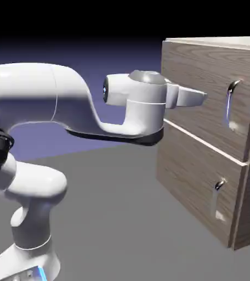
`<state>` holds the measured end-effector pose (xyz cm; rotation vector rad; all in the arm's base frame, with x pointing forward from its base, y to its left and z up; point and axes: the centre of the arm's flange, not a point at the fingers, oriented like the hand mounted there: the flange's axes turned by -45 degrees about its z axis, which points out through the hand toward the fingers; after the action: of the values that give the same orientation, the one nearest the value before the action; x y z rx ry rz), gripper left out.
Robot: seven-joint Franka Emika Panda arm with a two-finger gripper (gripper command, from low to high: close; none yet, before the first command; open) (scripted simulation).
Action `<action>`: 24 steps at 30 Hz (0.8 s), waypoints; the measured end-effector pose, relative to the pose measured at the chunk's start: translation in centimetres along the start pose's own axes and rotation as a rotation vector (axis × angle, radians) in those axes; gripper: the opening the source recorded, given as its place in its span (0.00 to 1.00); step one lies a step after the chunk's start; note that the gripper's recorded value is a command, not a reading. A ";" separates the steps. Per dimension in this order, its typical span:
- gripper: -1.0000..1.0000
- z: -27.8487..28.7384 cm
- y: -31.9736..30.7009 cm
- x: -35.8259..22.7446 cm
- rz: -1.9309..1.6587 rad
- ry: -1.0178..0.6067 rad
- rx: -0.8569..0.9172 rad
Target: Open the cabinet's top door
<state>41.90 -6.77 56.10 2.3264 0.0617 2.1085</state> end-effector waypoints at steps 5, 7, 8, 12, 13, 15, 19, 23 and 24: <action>0.50 1.6 2.1 -1.6 0.014 0.048 0.001; 0.50 2.4 3.0 -2.3 0.018 0.066 0.003; 0.50 2.7 3.4 -2.7 0.021 0.074 0.005; 0.50 4.0 4.7 -4.1 0.027 0.099 0.011; 0.50 4.0 4.7 -4.1 0.027 0.099 0.011; 0.50 5.9 4.7 -3.9 0.029 0.098 0.012; 0.00 9.0 4.6 -3.6 0.027 0.099 0.011; 0.00 7.6 4.2 -3.7 0.027 0.098 -0.017; 0.00 7.0 4.0 -3.7 0.026 0.099 -0.031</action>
<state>48.57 -10.69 51.80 2.2168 -0.0015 2.2187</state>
